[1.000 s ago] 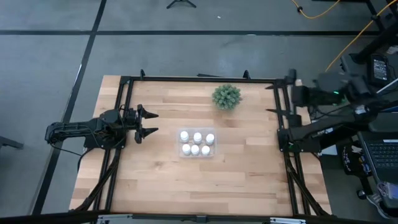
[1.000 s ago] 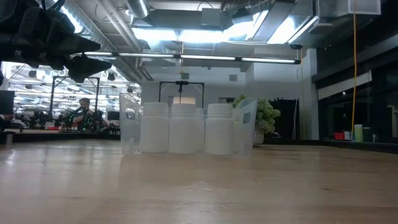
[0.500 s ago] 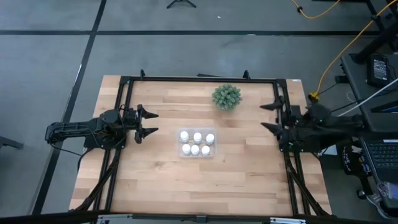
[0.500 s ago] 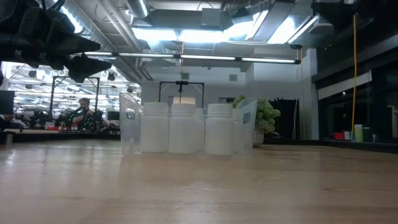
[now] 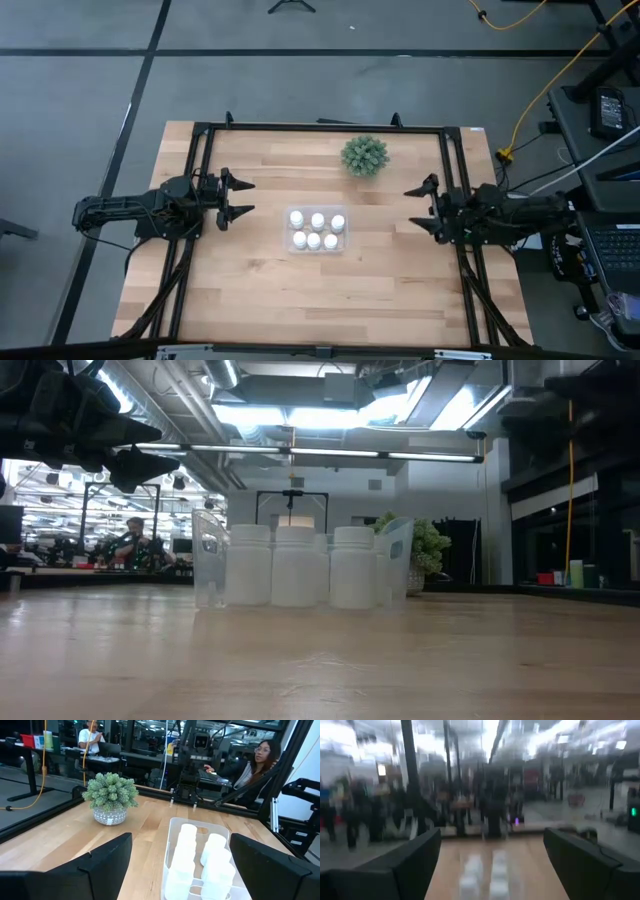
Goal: Pick and place pill bottles into a basket
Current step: Return to Home Position
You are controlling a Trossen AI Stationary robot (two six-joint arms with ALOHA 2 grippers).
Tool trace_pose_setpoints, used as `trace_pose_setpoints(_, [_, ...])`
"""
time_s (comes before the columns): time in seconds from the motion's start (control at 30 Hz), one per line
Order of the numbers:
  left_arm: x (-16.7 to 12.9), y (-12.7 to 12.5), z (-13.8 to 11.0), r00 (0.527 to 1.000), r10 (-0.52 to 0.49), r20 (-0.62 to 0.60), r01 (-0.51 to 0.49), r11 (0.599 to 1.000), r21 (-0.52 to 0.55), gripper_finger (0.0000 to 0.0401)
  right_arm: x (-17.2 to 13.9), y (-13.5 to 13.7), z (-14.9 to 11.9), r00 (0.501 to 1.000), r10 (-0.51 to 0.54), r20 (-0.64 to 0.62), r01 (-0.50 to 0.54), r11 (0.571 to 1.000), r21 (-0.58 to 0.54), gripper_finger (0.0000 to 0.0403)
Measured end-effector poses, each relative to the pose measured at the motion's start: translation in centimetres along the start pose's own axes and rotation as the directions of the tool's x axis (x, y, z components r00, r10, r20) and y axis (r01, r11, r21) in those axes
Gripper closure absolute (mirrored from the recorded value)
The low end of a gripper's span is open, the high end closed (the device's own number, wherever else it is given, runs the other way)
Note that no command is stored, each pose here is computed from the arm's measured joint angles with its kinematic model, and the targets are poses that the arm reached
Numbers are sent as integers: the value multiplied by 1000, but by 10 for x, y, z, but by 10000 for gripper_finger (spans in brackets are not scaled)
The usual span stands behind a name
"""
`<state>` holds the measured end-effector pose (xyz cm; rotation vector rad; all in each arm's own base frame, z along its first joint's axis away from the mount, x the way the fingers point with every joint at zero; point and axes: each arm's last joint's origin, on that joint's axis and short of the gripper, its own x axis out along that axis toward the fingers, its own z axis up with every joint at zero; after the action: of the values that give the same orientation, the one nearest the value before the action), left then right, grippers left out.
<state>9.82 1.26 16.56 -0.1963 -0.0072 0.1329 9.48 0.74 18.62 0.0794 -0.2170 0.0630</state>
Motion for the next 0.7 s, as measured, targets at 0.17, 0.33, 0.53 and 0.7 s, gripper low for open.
trace_pose_setpoints(0.17, [0, 0, 0, 1000, 0, 1, 0, 1000, 0, 73, -1, -3, -13, 991, -38, -132, 34, 999, -33, 49])
trace_pose_setpoints(0.33, [0, 0, 0, 1000, 0, 2, 0, 1000, 0, 73, -1, -9, -13, 979, -151, -134, 140, 986, -88, 49])
trace_pose_setpoints(0.53, [0, 0, 0, 1000, 0, 2, 0, 1000, 0, 72, -2, -14, -12, 969, -216, -117, 210, 976, -60, 49])
trace_pose_setpoints(0.7, [0, 0, 0, 1000, 0, 3, 0, 1000, 0, 74, -2, -15, -12, 967, -225, -115, 230, 973, 25, 49])
